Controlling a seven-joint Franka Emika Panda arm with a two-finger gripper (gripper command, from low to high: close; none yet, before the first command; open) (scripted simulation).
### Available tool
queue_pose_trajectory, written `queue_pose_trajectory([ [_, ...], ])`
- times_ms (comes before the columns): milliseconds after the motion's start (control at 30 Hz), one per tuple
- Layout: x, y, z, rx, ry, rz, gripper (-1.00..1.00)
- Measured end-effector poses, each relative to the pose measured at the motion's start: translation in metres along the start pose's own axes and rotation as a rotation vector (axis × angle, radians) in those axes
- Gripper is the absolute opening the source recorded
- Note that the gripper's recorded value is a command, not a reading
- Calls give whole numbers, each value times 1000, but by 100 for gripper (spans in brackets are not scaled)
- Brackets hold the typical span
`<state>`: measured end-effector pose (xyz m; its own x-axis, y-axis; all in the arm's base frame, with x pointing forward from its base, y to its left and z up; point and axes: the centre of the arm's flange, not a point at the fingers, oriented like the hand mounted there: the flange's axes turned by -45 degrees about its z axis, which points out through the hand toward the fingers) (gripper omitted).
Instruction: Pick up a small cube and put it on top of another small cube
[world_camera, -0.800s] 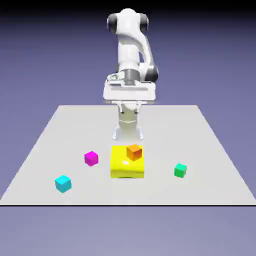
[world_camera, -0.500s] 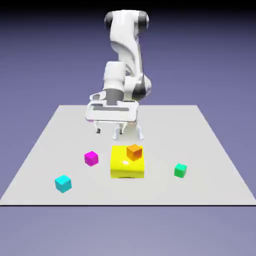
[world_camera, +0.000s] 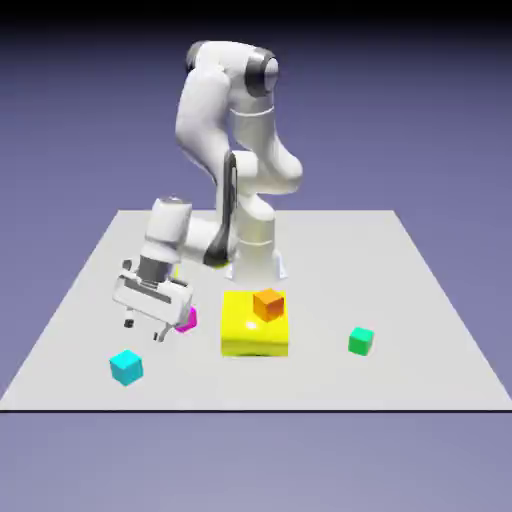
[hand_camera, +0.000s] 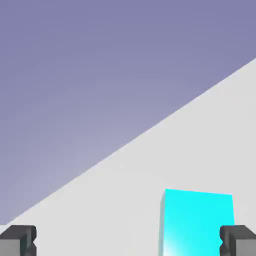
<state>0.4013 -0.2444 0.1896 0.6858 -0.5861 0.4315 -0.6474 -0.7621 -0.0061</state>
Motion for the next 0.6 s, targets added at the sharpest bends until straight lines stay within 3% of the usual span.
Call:
queue_pose_trajectory([
  [267, -10, 8, 69, -14, -6, 13, 0],
  [300, -12, 8, 75, -13, -7, 13, -100],
  [600, -3, 0, 3, -2, -13, 26, -100],
])
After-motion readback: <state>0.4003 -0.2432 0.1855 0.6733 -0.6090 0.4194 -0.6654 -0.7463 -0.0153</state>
